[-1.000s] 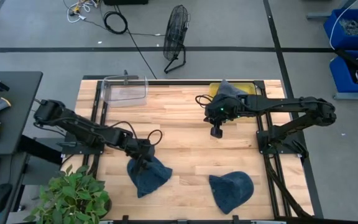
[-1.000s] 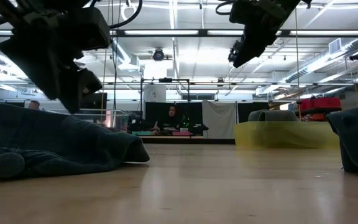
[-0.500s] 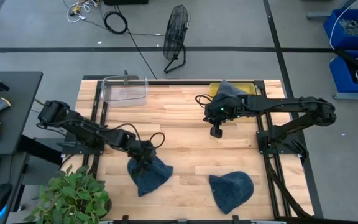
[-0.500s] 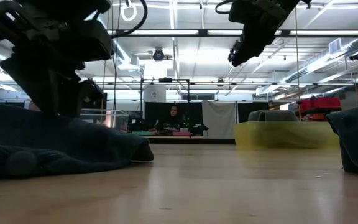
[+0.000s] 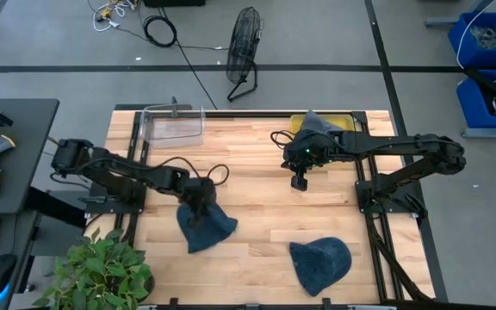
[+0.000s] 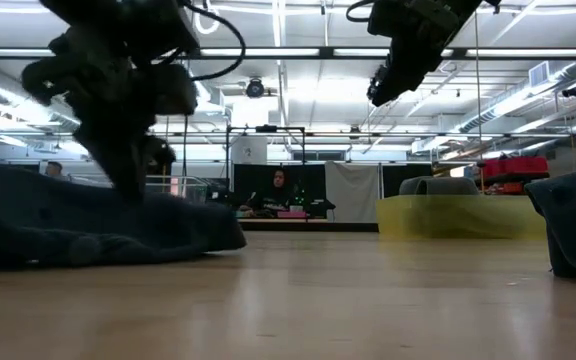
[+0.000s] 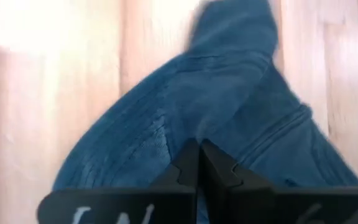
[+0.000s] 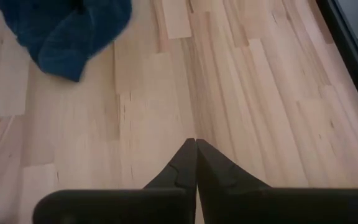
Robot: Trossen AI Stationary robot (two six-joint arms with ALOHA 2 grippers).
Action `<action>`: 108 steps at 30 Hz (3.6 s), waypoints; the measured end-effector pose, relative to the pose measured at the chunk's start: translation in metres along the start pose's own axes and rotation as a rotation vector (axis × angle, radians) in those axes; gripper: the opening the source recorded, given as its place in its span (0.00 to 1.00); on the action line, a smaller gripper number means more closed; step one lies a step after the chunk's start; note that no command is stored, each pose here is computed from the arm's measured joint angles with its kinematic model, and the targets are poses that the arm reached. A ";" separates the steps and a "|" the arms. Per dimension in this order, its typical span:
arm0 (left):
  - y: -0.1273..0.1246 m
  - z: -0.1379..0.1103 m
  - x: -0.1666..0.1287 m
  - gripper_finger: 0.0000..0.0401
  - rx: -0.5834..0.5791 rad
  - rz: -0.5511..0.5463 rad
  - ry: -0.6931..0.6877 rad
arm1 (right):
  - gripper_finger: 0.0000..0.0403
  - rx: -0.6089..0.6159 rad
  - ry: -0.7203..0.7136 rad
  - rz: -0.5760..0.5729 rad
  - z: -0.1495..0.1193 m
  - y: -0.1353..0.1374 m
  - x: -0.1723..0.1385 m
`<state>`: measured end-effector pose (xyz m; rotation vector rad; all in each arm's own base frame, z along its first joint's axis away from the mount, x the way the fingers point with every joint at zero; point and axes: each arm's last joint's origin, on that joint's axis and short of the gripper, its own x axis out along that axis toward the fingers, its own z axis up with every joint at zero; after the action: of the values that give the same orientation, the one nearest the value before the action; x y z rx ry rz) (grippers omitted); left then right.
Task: Pick & Place hat
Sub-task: Put the left blue cap into the transparent bin, then put the blue cap into the transparent bin
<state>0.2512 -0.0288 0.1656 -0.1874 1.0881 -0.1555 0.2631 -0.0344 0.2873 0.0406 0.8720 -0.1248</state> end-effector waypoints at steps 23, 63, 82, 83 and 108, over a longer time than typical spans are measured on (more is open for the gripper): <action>0.078 0.039 -0.216 0.01 -0.276 0.991 -0.341 | 0.02 0.029 0.000 0.000 0.000 0.000 0.000; 0.184 -0.001 -0.166 0.03 -0.959 1.230 -0.210 | 0.02 0.021 -0.016 0.000 0.001 0.000 0.000; 0.186 -0.003 -0.167 0.03 -0.925 1.379 -0.151 | 0.02 0.021 -0.015 0.000 0.001 0.000 0.000; 0.186 -0.002 -0.165 0.03 -0.924 1.351 -0.150 | 0.02 0.021 -0.015 0.000 0.001 0.000 0.000; 0.192 -0.002 -0.148 0.27 -0.824 1.190 -0.006 | 0.02 0.021 -0.015 0.000 0.001 0.000 0.000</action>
<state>0.1881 0.1902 0.2484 -0.2409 1.0489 1.3700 0.2641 -0.0345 0.2883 0.0592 0.8556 -0.1341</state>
